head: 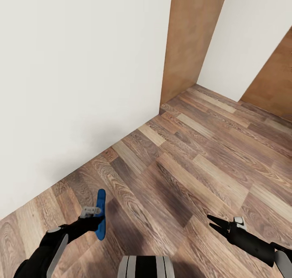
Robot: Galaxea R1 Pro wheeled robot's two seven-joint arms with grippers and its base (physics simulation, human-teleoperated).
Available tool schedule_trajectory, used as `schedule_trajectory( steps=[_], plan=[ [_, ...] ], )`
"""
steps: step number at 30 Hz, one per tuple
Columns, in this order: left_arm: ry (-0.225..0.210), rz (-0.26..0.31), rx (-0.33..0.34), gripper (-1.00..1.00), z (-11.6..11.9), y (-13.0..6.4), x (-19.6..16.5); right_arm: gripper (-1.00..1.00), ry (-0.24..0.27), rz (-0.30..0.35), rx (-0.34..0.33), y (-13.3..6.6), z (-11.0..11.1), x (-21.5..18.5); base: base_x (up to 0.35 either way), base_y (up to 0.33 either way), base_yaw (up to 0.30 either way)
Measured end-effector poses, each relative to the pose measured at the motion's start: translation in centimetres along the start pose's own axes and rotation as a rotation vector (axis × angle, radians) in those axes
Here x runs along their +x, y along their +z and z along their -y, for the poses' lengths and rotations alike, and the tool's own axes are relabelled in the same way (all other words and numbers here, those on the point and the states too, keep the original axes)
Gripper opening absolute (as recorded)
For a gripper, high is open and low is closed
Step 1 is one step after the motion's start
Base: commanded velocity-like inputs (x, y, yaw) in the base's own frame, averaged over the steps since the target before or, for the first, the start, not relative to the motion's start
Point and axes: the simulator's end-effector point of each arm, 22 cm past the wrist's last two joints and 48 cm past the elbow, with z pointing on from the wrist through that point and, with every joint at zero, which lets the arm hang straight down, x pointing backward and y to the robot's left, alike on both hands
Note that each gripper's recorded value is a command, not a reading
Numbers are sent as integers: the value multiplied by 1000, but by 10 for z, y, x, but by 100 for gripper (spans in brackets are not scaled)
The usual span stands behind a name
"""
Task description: In the bedroom, move the book from the bed onto either nightstand, and place the two sandals side by side next to the bed.
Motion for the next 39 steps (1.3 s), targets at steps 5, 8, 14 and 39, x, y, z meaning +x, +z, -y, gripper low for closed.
schedule_trajectory(
  steps=[5, 8, 14, 39],
  plan=[
    [-7, 24, 62, -100, 11, -9, -11, 100, -21, -43, 157, -7, 40, 15, 0, 0, 0],
    [-11, 25, 100, -100, 19, -14, -9, 100, -99, -108, 333, -24, 90, 34, 0, 0, 0],
    [-62, -21, 222, -100, 30, -25, 21, 100, -232, -148, 486, -51, 152, 62, 0, 0, 0],
    [-132, 82, 247, -100, 31, -44, 17, 100, -310, -84, 511, -79, 176, 84, 0, 0, 0]
  ],
)
